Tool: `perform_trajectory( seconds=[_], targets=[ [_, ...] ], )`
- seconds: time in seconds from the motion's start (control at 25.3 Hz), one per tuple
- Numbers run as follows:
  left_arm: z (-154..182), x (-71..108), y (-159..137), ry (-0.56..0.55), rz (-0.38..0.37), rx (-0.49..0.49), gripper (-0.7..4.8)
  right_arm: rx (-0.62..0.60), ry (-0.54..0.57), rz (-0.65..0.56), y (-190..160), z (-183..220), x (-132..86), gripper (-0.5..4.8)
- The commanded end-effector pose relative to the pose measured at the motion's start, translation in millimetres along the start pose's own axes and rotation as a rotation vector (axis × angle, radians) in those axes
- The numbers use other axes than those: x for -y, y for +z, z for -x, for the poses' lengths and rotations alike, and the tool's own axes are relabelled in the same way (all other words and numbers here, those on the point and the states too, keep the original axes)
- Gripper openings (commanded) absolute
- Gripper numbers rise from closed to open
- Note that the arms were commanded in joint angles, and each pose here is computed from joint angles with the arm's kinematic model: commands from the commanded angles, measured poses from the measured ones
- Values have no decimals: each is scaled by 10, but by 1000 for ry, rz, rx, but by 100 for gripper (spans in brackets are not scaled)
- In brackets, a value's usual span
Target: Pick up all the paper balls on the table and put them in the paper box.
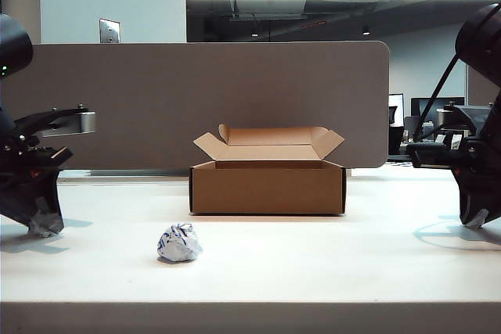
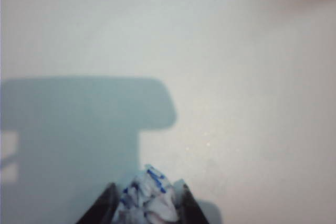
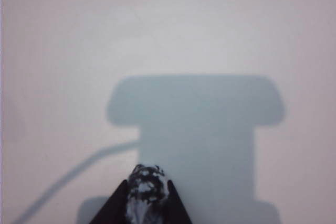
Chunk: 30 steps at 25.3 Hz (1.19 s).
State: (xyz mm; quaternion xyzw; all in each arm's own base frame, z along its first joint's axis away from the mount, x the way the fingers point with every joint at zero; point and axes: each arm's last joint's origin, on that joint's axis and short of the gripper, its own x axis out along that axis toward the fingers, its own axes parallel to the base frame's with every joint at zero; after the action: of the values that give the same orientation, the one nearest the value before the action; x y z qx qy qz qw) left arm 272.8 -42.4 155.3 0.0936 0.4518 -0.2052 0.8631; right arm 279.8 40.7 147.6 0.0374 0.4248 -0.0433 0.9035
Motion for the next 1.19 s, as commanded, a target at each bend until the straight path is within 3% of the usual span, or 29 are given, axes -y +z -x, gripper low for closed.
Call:
perform_trajectory(
  seconds=[0.04, 0.32, 0.43, 0.67, 0.91, 0.99, 1.19],
  targets=[
    [42, -15, 85, -2, 31, 0, 146, 2, 9, 35, 23, 12, -10, 69],
    [364, -85, 681, -24, 16, 130, 146, 89, 44, 38, 321, 206, -55, 62],
    [485, -35, 899, -108, 40, 211, 146, 127, 159, 36, 536, 324, -125, 62],
    [639, 288, 1295, -194, -80, 382, 147, 221, 304, 89, 977, 663, -458, 62],
    [467, 608, 1642, -280, -177, 465, 149, 317, 453, 150, 1348, 867, -844, 62],
    [364, 667, 1698, -295, -190, 464, 165, 297, 464, 168, 1369, 763, -957, 63],
    [188, 746, 1747, -315, -190, 490, 292, 226, 499, 196, 1335, 477, -1073, 87]
  ],
)
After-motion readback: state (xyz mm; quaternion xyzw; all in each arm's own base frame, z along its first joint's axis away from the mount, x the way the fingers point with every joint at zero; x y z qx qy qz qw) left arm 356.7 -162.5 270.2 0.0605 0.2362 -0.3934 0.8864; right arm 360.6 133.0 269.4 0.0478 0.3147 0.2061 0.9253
